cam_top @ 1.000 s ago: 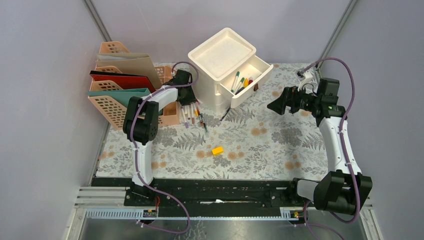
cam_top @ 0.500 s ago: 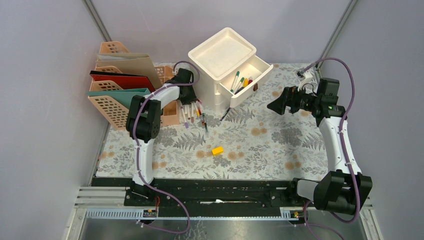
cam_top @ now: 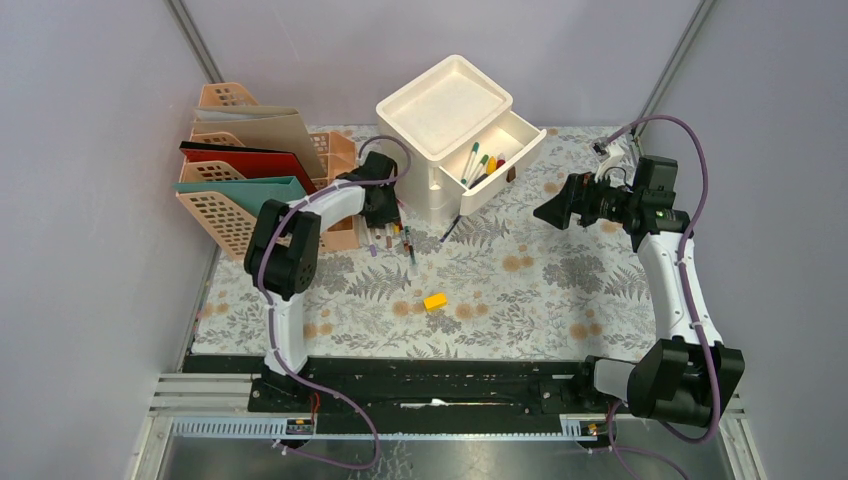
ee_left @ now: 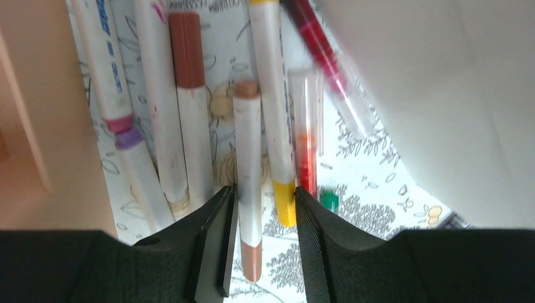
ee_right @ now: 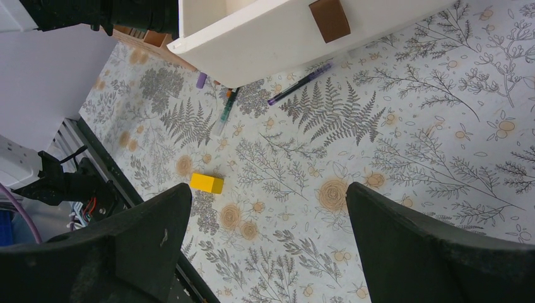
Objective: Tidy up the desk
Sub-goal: Pick up the stationery from the center of the board.
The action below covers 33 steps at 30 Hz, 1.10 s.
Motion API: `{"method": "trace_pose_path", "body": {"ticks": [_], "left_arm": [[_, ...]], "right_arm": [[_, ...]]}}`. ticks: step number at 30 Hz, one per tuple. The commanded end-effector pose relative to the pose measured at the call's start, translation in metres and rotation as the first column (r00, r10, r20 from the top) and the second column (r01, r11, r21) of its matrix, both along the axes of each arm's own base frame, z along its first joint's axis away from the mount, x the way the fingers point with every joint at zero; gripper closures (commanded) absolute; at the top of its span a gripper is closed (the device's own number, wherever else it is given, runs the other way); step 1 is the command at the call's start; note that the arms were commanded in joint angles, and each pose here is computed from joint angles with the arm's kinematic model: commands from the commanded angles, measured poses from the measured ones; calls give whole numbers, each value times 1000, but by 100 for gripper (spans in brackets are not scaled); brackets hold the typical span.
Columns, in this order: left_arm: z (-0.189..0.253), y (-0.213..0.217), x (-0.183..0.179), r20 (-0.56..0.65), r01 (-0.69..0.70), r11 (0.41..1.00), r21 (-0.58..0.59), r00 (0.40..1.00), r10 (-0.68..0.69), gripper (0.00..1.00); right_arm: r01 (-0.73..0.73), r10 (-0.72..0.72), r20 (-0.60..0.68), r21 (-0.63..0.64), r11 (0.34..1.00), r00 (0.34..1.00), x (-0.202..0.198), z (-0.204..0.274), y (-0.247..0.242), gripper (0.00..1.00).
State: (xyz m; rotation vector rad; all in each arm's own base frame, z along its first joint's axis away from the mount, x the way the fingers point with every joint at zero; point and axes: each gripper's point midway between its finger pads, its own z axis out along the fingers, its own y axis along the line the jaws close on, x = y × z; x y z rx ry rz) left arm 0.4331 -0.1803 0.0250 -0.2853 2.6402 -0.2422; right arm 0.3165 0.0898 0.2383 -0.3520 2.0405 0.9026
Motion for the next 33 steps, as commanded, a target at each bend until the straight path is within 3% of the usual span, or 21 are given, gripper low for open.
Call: {"method": "trace_pose_path", "body": {"ticks": [1, 16, 33], "left_arm": [[27, 2, -2, 69, 17, 1000, -10, 997, -17, 57], [35, -4, -11, 90, 0, 996, -86, 996, 8, 62], [14, 8, -14, 48, -8, 1000, -12, 999, 8, 77]], "right_arm": [[-19, 18, 38, 18, 1000, 999, 2, 9, 2, 0], [-20, 19, 44, 16, 1000, 999, -2, 9, 2, 1], [-19, 18, 41, 15, 1000, 999, -1, 8, 2, 1]]}}
